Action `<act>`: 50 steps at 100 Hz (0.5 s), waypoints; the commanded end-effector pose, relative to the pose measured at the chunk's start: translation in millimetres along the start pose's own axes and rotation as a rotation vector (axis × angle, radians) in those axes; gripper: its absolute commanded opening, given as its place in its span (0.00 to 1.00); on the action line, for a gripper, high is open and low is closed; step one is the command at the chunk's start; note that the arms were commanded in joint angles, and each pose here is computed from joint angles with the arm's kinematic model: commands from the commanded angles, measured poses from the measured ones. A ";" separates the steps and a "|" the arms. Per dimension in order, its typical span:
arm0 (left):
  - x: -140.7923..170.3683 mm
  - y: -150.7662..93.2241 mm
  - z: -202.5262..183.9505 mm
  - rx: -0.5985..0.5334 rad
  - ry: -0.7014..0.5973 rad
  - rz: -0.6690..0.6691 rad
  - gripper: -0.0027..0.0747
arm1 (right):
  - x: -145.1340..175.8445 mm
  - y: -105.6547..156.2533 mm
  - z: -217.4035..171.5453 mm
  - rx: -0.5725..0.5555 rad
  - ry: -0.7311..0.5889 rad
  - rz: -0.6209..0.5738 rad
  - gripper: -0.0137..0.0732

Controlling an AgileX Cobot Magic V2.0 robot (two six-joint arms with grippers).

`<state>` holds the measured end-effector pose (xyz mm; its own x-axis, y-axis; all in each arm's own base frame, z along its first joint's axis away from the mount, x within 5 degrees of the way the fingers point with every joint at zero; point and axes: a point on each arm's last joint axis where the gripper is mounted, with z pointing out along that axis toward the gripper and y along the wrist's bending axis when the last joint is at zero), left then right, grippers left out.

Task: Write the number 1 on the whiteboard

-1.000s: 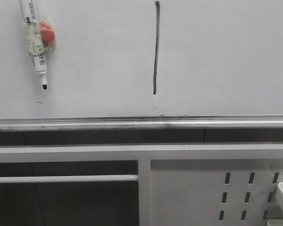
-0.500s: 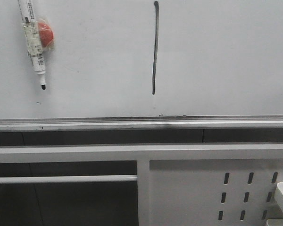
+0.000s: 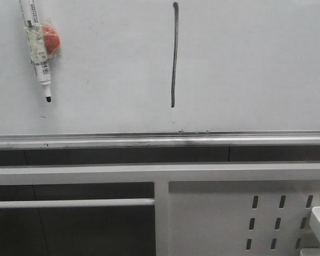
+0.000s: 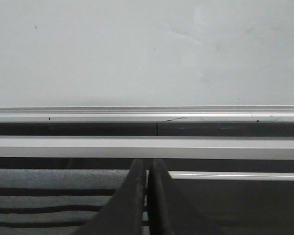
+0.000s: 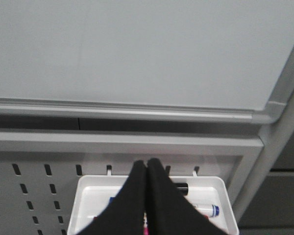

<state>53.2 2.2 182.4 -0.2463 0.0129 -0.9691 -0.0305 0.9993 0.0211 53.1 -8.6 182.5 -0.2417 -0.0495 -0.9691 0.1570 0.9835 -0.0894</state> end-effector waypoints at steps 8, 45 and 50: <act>5.8 -0.8 2.4 0.011 -0.045 -0.011 0.01 | 2.9 -0.5 -0.3 0.019 -0.016 0.023 0.08; 5.8 -0.8 2.4 0.011 -0.045 -0.011 0.01 | 2.6 3.3 -0.5 -0.064 -0.023 0.041 0.08; 5.8 -0.8 2.4 0.011 -0.045 -0.011 0.01 | 2.6 3.3 -0.5 -0.064 -0.023 0.041 0.08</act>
<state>53.2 2.2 182.4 -0.2463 0.0129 -0.9691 -0.0305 0.9993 0.0211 53.3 -4.8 181.2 -0.2444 0.0050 -0.9697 0.1008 0.9947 -0.0202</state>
